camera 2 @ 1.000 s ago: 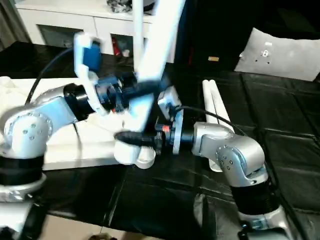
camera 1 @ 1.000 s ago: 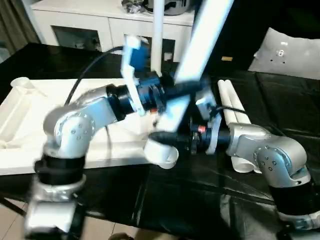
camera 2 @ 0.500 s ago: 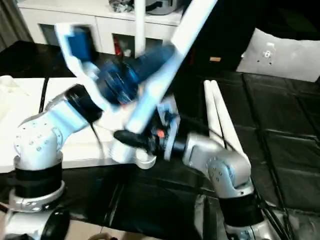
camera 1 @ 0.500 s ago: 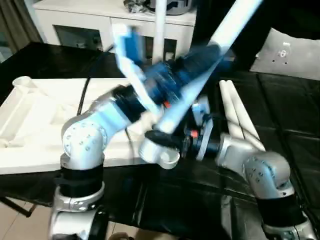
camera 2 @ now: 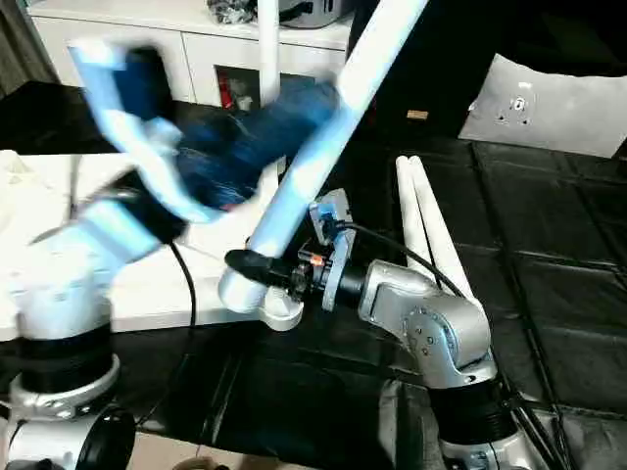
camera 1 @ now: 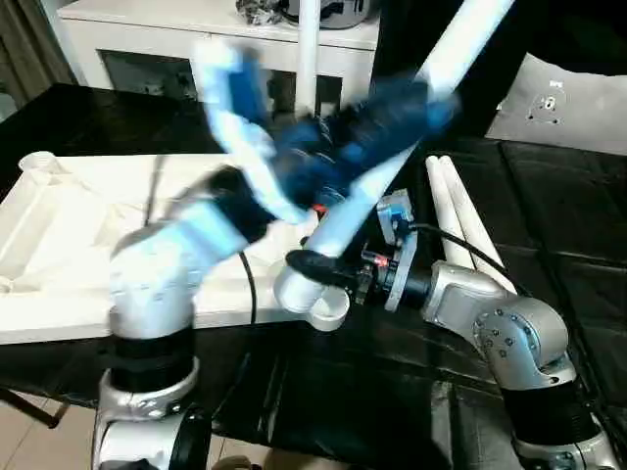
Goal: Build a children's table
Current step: Pick table leg, then insert table leg to table base
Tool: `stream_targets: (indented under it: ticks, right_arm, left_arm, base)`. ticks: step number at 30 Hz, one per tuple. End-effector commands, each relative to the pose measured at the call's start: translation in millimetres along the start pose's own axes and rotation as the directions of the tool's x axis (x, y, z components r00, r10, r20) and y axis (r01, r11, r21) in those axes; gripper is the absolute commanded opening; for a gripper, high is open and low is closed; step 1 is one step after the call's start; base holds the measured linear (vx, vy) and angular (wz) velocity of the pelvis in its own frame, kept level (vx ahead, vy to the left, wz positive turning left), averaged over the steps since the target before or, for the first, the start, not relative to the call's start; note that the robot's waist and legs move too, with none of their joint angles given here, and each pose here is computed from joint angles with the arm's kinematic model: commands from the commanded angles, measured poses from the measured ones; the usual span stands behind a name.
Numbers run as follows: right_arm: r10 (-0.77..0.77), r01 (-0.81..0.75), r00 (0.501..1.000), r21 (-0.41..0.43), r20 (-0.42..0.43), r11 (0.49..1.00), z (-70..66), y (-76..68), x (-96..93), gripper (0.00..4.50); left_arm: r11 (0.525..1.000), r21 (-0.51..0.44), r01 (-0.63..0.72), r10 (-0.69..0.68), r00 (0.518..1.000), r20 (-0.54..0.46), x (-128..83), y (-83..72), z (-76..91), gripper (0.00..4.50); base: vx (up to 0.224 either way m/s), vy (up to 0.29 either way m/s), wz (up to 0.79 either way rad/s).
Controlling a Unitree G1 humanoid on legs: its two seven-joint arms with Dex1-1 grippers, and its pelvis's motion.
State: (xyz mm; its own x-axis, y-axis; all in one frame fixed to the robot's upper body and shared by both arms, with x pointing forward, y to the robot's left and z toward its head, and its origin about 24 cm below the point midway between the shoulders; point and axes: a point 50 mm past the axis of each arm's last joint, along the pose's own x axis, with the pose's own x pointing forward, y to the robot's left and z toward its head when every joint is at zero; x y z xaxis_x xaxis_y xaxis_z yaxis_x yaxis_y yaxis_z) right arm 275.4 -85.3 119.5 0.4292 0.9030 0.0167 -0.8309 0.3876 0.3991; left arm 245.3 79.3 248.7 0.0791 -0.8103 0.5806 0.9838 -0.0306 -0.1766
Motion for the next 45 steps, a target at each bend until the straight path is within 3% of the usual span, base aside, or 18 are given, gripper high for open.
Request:
stream_targets:
  ticks: [1,6,7,9,13,14,15,16,17,19,22,23,28,30,34,39,41,45]
  right_arm:
    - [-0.095,0.096,0.995,-0.023,0.026,0.995,0.9,-9.2,-7.4,1.90]
    - [-0.221,0.223,0.975,-0.097,0.032,0.970,-0.4,-15.9,-10.8,1.90]
    - [-0.264,0.267,0.964,-0.111,0.042,0.957,-1.0,-15.7,-12.1,1.90]
    - [-0.289,0.293,0.956,-0.116,0.052,0.949,-1.8,-14.9,-12.9,1.90]
    - [-0.372,0.380,0.924,-0.103,0.089,0.919,-6.8,-11.5,-16.8,1.90]
    - [-0.400,0.409,0.912,-0.108,0.091,0.906,-8.8,-10.5,-18.1,1.90]
    - [-0.437,0.445,0.895,-0.112,0.092,0.888,-11.9,-9.6,-19.3,1.90]
    - [-0.458,0.466,0.884,-0.114,0.091,0.877,-13.6,-9.1,-20.4,1.90]
    - [-0.482,0.490,0.871,-0.127,0.091,0.862,-14.8,-9.6,-21.3,1.90]
    - [-0.504,0.512,0.859,-0.141,0.091,0.847,-16.0,-9.7,-22.6,1.90]
    - [-0.555,0.565,0.825,-0.132,0.106,0.814,-17.1,-8.9,-24.2,1.90]
    - [-0.545,0.558,0.829,-0.121,0.128,0.821,-14.9,-5.1,-23.6,1.90]
    - [-0.514,0.517,0.854,-0.250,0.083,0.819,-20.6,0.4,-23.3,1.90]
    - [-0.506,0.508,0.859,-0.246,0.076,0.826,-24.0,1.9,-24.8,1.90]
    - [-0.491,0.489,0.870,-0.187,0.039,0.852,-33.2,7.2,-23.4,1.90]
    - [-0.500,0.497,0.866,-0.172,0.031,0.850,-35.3,4.0,-19.8,1.90]
    - [-0.471,0.469,0.882,-0.176,0.038,0.865,-33.2,5.3,-14.5,1.90]
    - [-0.456,0.455,0.889,-0.178,0.036,0.873,-33.8,6.4,-11.8,1.90]
  left_arm:
    - [0.999,0.012,-0.031,0.031,0.999,-0.019,-4.8,-2.6,-0.5,2.96]
    - [0.961,0.089,-0.262,0.268,0.960,-0.075,-26.0,10.4,-7.2,2.96]
    - [0.898,0.162,-0.408,0.430,0.894,-0.129,-43.4,20.5,-14.0,2.96]
    - [0.839,0.234,-0.491,0.533,0.827,-0.179,-57.5,26.9,-20.3,2.96]
    - [0.697,0.391,-0.601,0.715,0.623,-0.317,-93.9,34.2,-39.6,3.28]
    - [0.638,0.401,-0.658,0.770,0.559,-0.308,-103.8,36.5,-43.5,3.28]
    - [0.531,0.450,-0.718,0.847,0.431,-0.312,-119.0,41.2,-50.3,3.28]
    - [0.476,0.480,-0.737,0.878,0.361,-0.316,-127.1,43.0,-54.6,3.36]
    - [0.430,0.508,-0.746,0.900,0.308,-0.310,-135.4,44.3,-59.3,3.36]
    - [0.393,0.531,-0.751,0.916,0.267,-0.301,-142.5,44.5,-63.9,3.39]
    - [0.342,0.561,-0.754,0.939,0.258,-0.226,-153.1,36.9,-70.9,3.39]
    - [0.309,0.560,-0.768,0.950,0.229,-0.211,-156.0,32.4,-74.1,3.39]
    - [0.289,0.549,-0.784,0.957,0.238,-0.165,-151.5,22.4,-74.4,3.39]
    - [0.276,0.537,-0.798,0.961,0.227,-0.157,-152.2,22.1,-73.0,3.39]
    - [0.180,0.571,-0.801,0.983,0.155,-0.094,-158.2,22.1,-70.9,3.39]
    - [0.179,0.598,-0.781,0.984,0.149,-0.100,-152.6,18.9,-73.5,3.39]
    - [0.132,0.553,-0.823,0.991,0.120,-0.057,-151.6,18.3,-71.4,3.39]
    - [0.112,0.571,-0.813,0.994,0.093,-0.061,-154.5,18.3,-72.7,3.39]
  base:
    - [0.000,0.000,0.00]
    - [0.000,0.000,0.00]
    - [0.000,0.000,0.00]
    - [0.000,0.000,0.00]
    - [0.000,0.000,0.00]
    - [0.000,0.000,0.00]
    - [0.000,0.000,0.00]
    - [0.000,0.000,0.00]
    - [0.000,0.000,0.00]
    - [0.000,0.000,0.00]
    - [0.000,0.000,0.00]
    - [0.000,0.000,0.00]
    - [0.000,0.000,0.00]
    - [0.000,0.000,0.00]
    - [-0.002,0.018,-0.01]
    - [-0.046,0.079,-0.19]
    - [-0.045,0.039,-0.43]
    - [-0.031,-0.108,-0.14]
